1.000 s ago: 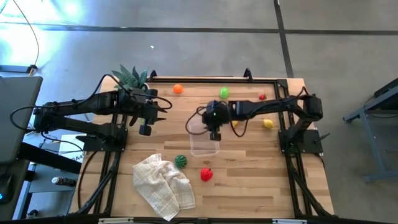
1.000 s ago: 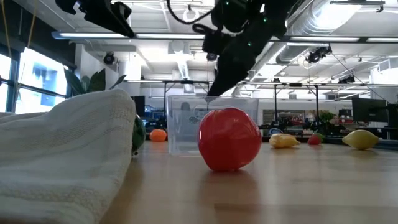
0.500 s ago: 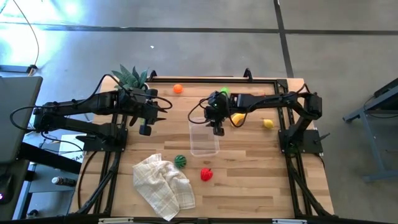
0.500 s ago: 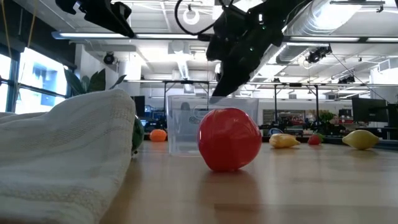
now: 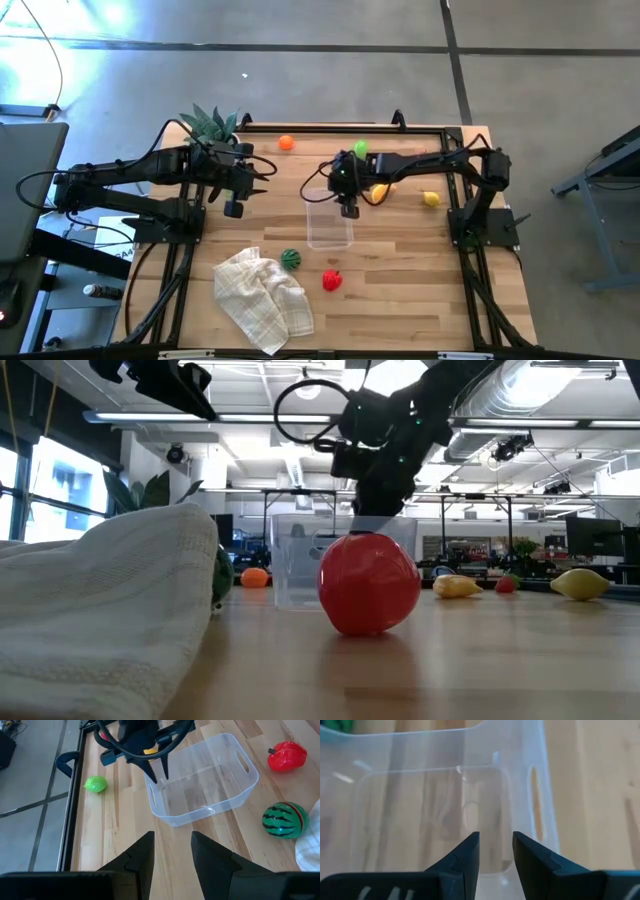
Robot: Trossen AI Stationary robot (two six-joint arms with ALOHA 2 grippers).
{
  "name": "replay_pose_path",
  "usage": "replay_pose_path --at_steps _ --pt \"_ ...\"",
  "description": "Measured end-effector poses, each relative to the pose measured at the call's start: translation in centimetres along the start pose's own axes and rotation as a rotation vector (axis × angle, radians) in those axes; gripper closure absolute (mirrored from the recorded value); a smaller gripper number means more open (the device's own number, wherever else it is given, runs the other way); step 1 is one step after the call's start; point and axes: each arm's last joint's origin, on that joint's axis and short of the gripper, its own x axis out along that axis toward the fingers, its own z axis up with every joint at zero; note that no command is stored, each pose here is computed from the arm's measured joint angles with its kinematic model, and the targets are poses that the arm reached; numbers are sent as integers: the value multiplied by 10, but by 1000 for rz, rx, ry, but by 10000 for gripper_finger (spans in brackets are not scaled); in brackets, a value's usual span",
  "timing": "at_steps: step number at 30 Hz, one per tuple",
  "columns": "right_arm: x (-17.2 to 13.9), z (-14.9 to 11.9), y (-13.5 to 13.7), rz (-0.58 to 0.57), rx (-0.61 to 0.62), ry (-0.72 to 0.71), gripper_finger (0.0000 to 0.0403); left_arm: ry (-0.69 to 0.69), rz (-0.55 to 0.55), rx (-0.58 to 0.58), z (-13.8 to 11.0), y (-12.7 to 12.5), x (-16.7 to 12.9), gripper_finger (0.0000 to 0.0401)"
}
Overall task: Pick and placing Produce into tupperware
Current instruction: Move the transparent bin to the center of the table
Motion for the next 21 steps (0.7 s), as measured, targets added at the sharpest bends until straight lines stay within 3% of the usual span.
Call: replay_pose_path --at_steps 21 --pt "0 -2 -5 -94 96 27 295 0 0 0 0 0 0 284"
